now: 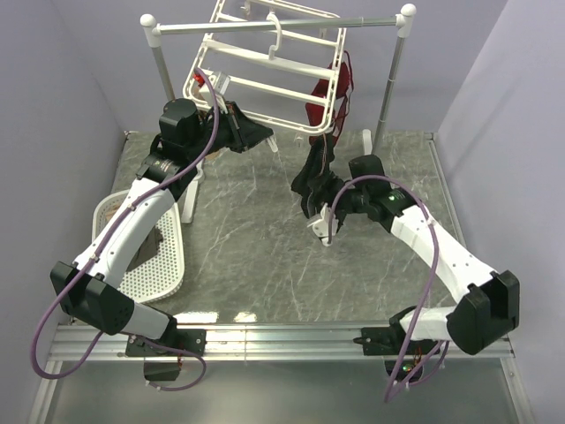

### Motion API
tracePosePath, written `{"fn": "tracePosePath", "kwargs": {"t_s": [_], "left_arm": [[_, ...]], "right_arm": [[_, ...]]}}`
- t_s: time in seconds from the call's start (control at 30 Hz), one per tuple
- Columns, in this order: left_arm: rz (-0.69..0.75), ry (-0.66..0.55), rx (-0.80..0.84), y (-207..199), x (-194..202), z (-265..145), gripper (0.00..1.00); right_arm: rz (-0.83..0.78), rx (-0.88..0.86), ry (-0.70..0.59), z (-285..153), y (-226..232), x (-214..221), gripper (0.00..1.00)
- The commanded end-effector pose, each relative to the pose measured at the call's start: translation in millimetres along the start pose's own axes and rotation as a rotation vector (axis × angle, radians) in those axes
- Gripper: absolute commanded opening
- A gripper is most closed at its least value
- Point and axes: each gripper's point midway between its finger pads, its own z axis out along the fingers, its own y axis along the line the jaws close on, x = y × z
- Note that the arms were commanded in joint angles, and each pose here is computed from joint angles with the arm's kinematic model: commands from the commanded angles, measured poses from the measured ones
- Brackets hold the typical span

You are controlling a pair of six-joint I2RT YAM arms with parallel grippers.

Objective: Clip the underwear to the hanger

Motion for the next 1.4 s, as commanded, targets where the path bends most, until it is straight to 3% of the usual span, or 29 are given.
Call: {"fn": "tracePosePath", "kwargs": {"t_s": [0.0,0.27,0.5,0.77,0.97,1.17,1.37], "left_arm": [[-0.012,0.015,0.029,-7.7,2.6,-3.6,0.0],[-0.019,0.022,0.025,-4.2,7.6,-3.5,0.0],[-0.019,0.021,0.026,-3.0,7.6,-2.6,0.0],[-0.028,0.021,0.022,-1.3,7.4,-2.8,0.0],[-0.03,0.018,0.024,-1.9,7.1,-3.2,0.0],[-0.028,0.019,0.023,-0.9,7.9,-3.6,0.0],[-0.039,0.021,0.031,-0.7,9.1,-5.1,0.0]], "right_arm": [[-0.653,-0.061,0.033,4.9,-31.5,4.7,0.71],[-0.67,-0.195,0.1,13.0,-32.9,19.4,0.65],[-0.643,-0.34,0.085,9.8,-10.5,20.2,0.6],[-0.643,-0.38,0.08,20.5,0.7,22.9,0.6],[-0.64,-0.405,0.089,26.6,5.9,28.5,0.54],[-0.631,-0.408,0.066,26.2,10.5,23.7,0.43],[-0.554,-0.35,0.033,26.7,6.1,13.5,0.13]]}}
